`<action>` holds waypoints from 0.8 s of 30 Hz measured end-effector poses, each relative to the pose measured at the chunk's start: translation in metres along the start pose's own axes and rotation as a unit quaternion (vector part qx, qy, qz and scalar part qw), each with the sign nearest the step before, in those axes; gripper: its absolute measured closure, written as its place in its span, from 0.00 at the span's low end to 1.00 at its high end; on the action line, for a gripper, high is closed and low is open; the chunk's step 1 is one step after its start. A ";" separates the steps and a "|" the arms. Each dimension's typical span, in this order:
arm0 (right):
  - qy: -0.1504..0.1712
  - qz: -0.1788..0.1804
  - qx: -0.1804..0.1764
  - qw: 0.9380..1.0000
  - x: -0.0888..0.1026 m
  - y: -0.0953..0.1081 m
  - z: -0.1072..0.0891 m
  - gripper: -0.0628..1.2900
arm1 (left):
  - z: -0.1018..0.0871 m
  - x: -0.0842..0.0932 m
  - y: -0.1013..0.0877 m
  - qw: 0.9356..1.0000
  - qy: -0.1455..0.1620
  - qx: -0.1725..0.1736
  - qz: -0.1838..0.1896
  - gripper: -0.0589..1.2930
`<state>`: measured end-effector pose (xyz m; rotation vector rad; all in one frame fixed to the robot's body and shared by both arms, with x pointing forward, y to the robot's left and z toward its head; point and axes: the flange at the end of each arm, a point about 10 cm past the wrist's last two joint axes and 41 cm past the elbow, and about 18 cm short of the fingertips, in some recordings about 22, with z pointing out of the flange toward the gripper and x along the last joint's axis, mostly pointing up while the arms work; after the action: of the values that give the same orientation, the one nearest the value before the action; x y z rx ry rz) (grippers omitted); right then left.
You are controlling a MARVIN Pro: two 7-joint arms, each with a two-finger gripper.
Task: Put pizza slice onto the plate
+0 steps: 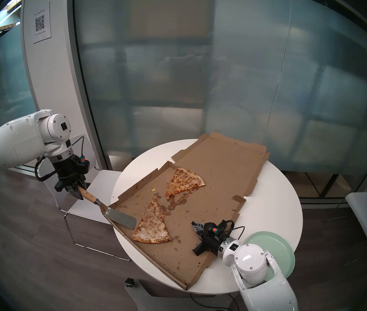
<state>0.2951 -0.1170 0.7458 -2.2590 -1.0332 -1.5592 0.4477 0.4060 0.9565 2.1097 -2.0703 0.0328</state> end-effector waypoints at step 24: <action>0.001 -0.002 -0.002 1.000 0.001 0.001 -0.004 0.97 | 0.006 0.018 -0.006 1.000 0.004 -0.018 0.014 0.75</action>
<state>0.2931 -0.1193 0.7486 -2.2596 -1.0359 -1.5665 0.4532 0.3871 0.9530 2.0574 -2.0805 0.0081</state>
